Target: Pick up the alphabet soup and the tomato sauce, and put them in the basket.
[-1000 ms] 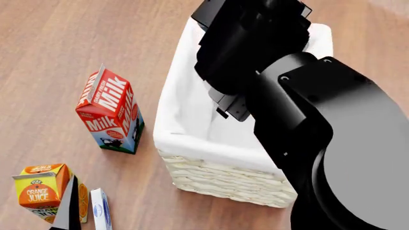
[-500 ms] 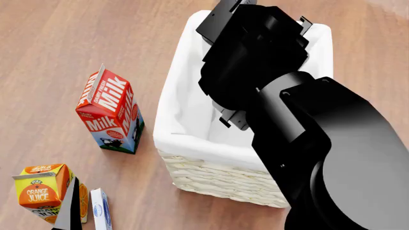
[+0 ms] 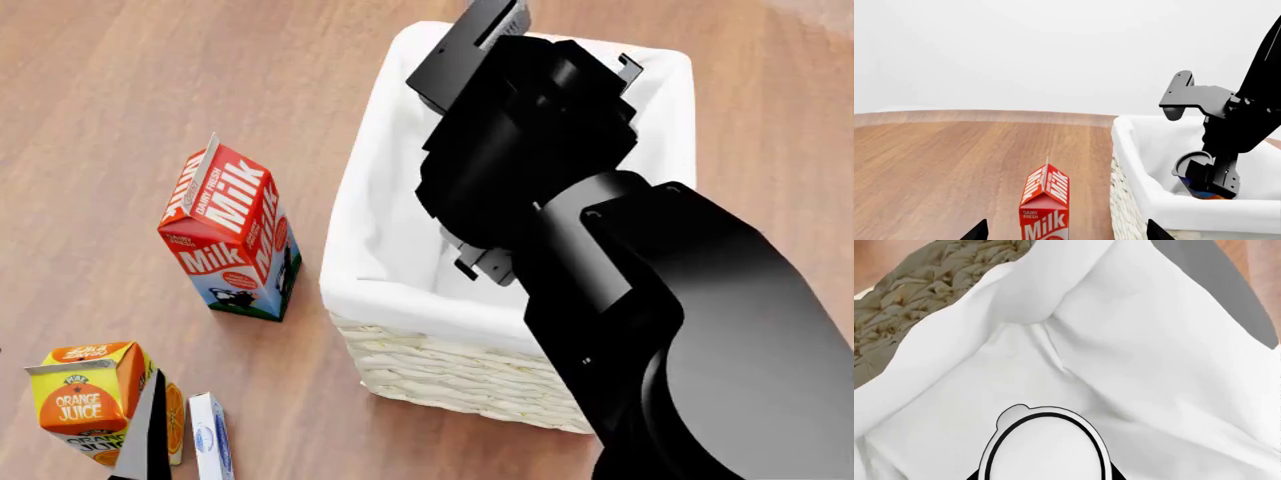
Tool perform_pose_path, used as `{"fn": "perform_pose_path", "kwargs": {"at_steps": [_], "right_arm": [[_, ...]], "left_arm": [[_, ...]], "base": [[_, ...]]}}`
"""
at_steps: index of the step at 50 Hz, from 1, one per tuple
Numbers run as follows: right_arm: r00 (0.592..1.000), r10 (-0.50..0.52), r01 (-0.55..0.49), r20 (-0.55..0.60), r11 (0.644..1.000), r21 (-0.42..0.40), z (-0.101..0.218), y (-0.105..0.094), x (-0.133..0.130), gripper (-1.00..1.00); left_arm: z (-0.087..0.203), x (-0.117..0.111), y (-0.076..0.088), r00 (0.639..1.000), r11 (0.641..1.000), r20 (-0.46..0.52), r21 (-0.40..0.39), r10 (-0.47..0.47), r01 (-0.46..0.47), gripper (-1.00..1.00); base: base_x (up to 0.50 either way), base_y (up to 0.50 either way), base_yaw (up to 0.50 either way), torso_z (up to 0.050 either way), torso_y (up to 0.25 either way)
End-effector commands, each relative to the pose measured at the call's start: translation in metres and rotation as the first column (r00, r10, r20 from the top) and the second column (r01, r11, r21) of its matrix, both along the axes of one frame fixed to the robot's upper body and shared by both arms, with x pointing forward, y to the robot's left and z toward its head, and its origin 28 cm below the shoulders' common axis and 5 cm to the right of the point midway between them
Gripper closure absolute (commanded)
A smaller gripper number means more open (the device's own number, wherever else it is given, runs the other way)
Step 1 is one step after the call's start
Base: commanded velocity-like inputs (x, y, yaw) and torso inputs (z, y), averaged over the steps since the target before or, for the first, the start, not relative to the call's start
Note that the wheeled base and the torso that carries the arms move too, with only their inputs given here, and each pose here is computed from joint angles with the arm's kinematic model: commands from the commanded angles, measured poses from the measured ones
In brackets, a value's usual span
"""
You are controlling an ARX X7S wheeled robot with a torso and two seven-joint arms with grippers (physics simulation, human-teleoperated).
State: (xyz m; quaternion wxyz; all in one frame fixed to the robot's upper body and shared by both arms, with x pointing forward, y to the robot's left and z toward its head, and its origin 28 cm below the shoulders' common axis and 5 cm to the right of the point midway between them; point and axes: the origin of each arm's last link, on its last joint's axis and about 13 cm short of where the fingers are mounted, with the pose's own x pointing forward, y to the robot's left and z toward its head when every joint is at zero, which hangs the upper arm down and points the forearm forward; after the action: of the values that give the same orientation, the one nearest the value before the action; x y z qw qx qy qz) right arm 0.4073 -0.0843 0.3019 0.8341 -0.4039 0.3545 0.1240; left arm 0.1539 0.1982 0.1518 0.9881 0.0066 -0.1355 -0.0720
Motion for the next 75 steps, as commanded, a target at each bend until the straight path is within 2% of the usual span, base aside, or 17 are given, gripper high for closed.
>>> {"fn": "perform_pose_path", "kwargs": {"at_steps": [1, 10, 11, 35, 47, 59, 66, 75], "right_arm": [[1.0, 0.004, -0.003, 0.025, 1.0, -0.027, 0.004, 0.0, 0.001, 1.0], [1.0, 0.003, -0.002, 0.019, 1.0, -0.025, 0.006, -0.001, 0.0, 1.0], [1.0, 0.002, -0.002, 0.022, 1.0, -0.027, 0.007, -0.001, 0.0, -1.0], [1.0, 0.008, -0.008, 0.024, 1.0, 0.022, 0.008, 0.0, 0.0, -1.0], [0.998, 0.025, -0.027, 0.05, 0.999, 0.037, 0.032, 0.002, -0.004, -1.0], [0.992, 0.061, -0.073, 0.107, 0.991, 0.11, 0.067, -0.017, -0.05, -1.0], [0.988, 0.079, -0.097, 0.13, 0.985, 0.139, 0.061, -0.025, -0.07, -1.0], [0.958, 0.014, -0.077, 0.285, 0.974, 0.212, 0.05, -0.038, -0.098, -1.0]], "left_arm": [[0.0, 0.0, 0.0, 1.0, 1.0, 0.0, -0.001, -0.002, 0.002, -1.0], [0.0, -0.001, -0.001, 1.0, 1.0, -0.001, -0.001, -0.005, 0.005, -1.0], [0.0, -0.001, -0.001, 1.0, 1.0, -0.001, -0.001, -0.005, 0.005, -1.0], [0.0, -0.001, -0.001, 1.0, 1.0, -0.001, -0.002, -0.009, 0.009, -1.0], [0.002, -0.004, -0.004, 1.0, 1.0, 0.005, 0.0, -0.018, 0.018, -1.0], [0.01, -0.01, -0.004, 0.999, 1.0, 0.024, -0.004, -0.028, 0.028, -1.0], [0.01, -0.012, -0.005, 0.999, 0.999, 0.028, -0.003, -0.032, 0.032, -1.0], [0.012, -0.012, -0.004, 0.999, 1.0, 0.031, -0.005, -0.03, 0.03, -1.0]], "base": [[0.0, 0.0, 0.0, 0.0, 0.0], [0.0, 0.0, 0.0, 0.0, 0.001], [0.0, 0.0, 0.0, 0.0, 0.0], [0.0, 0.0, 0.0, 0.0, 0.0], [0.0, 0.0, 0.0, 0.0, 0.0], [0.0, 0.0, 0.0, 0.0, 0.0], [0.0, 0.0, 0.0, 0.0, 0.0], [0.0, 0.0, 0.0, 0.0, 0.0]]}}
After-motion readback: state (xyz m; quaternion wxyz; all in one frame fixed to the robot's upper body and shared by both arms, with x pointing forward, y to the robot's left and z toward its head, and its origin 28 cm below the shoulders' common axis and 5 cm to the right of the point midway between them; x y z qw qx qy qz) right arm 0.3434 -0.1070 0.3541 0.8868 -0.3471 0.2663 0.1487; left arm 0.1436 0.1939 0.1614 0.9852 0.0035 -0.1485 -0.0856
